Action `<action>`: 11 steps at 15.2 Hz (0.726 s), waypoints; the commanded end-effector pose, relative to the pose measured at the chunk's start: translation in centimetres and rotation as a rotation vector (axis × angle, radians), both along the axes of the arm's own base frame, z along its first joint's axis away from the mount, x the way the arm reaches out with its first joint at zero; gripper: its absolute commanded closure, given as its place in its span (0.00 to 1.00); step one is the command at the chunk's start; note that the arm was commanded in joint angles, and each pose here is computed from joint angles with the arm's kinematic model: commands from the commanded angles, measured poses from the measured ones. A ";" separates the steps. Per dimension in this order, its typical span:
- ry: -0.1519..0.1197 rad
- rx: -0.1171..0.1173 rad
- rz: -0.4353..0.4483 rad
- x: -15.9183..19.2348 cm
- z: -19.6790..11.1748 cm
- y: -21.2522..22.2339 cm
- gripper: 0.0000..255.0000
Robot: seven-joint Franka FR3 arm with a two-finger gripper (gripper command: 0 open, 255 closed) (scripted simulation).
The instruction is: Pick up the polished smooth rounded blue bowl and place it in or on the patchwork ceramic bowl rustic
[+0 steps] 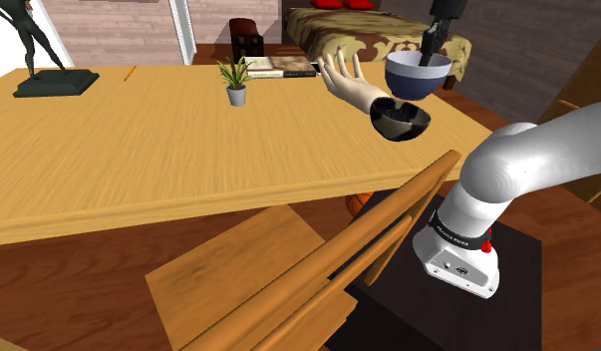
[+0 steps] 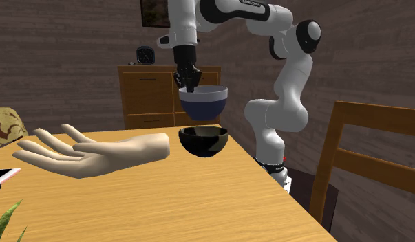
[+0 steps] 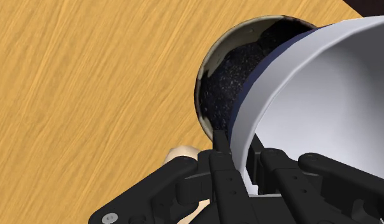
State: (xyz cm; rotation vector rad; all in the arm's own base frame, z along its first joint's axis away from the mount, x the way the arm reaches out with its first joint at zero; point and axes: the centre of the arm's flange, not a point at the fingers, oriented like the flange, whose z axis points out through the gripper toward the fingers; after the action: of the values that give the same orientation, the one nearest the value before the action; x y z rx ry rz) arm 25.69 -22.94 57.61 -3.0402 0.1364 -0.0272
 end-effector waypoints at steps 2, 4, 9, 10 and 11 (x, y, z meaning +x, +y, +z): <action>-0.001 0.000 0.000 -0.1 -1.6 0.0 1.00; -0.001 0.000 0.000 -0.1 -2.7 0.0 1.00; -0.001 0.000 0.000 -0.1 -3.6 0.0 1.00; -0.001 0.000 0.000 -0.1 -3.6 0.0 1.00; -0.001 0.000 0.000 -0.1 -3.6 0.0 1.00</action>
State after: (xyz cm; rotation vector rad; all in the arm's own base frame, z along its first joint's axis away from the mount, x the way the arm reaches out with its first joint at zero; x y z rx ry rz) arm 25.63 -22.90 53.97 -3.0402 0.1364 -0.0274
